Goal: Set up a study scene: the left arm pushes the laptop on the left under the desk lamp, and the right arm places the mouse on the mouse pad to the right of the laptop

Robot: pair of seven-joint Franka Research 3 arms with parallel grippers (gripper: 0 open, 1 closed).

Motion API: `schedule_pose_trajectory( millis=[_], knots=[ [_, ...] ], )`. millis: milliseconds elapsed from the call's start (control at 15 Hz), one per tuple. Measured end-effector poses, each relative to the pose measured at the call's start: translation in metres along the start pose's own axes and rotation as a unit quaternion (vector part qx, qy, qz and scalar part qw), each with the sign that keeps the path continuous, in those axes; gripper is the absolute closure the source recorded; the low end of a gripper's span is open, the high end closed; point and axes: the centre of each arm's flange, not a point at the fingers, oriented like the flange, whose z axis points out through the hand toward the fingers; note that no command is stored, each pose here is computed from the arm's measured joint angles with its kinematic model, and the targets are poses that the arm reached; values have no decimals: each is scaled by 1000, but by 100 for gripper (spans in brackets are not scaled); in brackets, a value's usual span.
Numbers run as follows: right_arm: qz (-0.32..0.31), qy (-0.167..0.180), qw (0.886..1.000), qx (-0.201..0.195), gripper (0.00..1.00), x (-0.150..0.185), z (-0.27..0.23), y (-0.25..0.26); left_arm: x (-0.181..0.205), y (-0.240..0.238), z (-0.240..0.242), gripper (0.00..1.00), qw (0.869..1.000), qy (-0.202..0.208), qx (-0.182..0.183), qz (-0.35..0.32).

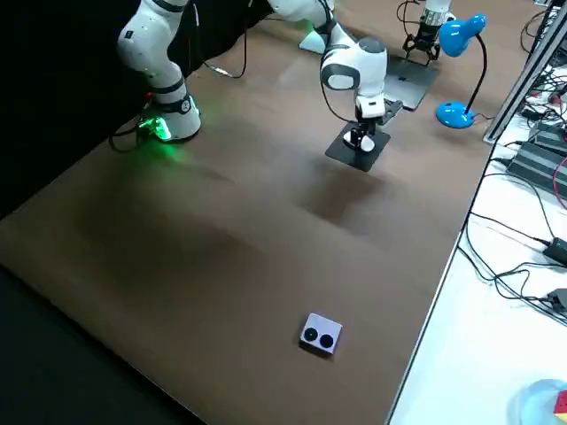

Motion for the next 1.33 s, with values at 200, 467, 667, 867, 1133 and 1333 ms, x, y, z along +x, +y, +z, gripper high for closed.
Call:
schedule_pose_trajectory(
  millis=[200,467,667,867,1133,1333],
  knots=[
    [-12,20,1000,5,2,34,-58,17,-29,-6,3,0,1000,-3,-2,9],
    [-52,-1,999,-8,0,78,-133,69,-55,-9,7,0,1000,-14,-1,13],
    [-56,-19,998,-15,0,110,-187,118,-70,-10,10,0,1000,-20,0,3],
    [-50,-18,998,-15,0,125,-233,156,-78,-9,11,0,1000,-26,0,-5],
    [-51,-17,998,-15,0,126,-301,200,-94,-10,14,0,1000,-28,-2,-4],
    [-50,-27,998,-16,0,125,-365,227,-104,-11,16,0,1000,-29,-2,-3]
  ],
)
